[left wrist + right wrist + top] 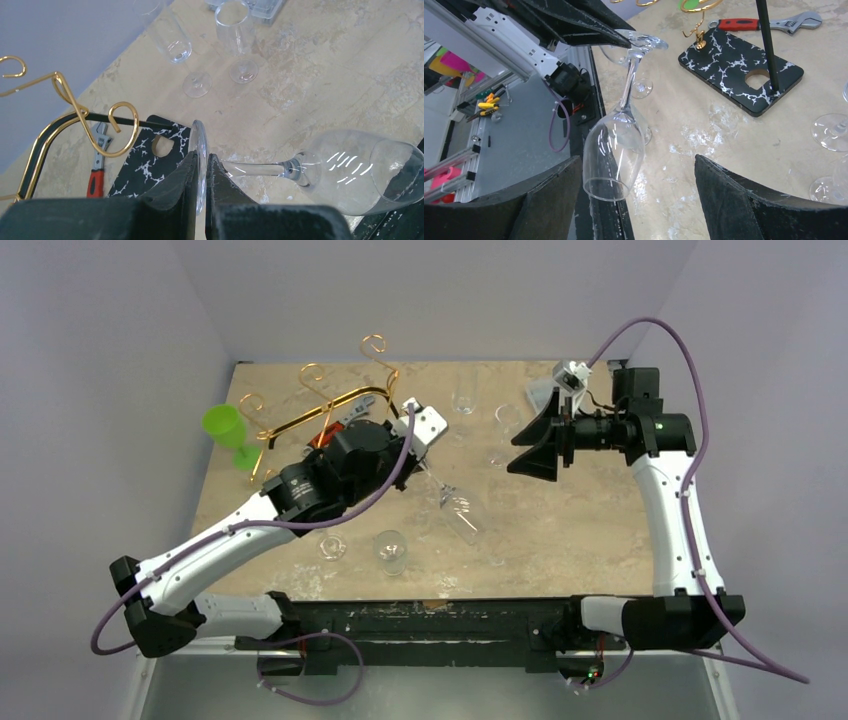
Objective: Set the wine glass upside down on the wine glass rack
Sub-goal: Turn the wine glass upside down at the wine rack.
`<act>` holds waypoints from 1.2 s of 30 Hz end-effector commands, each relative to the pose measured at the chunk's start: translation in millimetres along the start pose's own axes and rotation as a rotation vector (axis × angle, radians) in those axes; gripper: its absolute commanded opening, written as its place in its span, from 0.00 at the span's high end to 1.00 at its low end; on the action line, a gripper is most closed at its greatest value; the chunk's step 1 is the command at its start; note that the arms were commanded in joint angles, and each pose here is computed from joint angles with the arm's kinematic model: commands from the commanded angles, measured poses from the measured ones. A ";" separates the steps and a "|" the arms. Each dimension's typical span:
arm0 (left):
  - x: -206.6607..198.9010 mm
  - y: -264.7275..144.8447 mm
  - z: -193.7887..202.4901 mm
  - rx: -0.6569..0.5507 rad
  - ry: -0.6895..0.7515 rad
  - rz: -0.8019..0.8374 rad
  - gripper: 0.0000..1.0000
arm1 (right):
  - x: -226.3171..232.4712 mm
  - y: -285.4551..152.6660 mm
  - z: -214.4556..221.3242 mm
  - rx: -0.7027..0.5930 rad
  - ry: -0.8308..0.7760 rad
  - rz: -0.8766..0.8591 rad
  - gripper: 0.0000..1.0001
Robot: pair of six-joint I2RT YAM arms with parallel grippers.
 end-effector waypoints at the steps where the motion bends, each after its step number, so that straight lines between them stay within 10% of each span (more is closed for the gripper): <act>1: -6.6 -4.9 -47.4 -0.203 0.045 -0.012 1.00 | -1.1 0.3 -7.4 -0.026 -0.015 -0.029 0.19; 22: -58.8 15.6 -69.5 -0.328 0.198 -0.016 1.00 | -15.2 71.2 22.2 0.078 0.078 -0.138 0.32; 36: -74.1 21.8 -64.9 -0.321 0.210 0.008 1.00 | -8.4 93.5 32.3 0.056 0.200 -0.253 0.94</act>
Point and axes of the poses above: each gripper's point midway between its finger pads, its own y axis out along the fingers, its own x axis along the line the jaws close on, z = x × y, the point moved 9 cm from there along -y, back along the fingers, and after that the axes turned 10 degrees about -y, right-handed, at the moved point
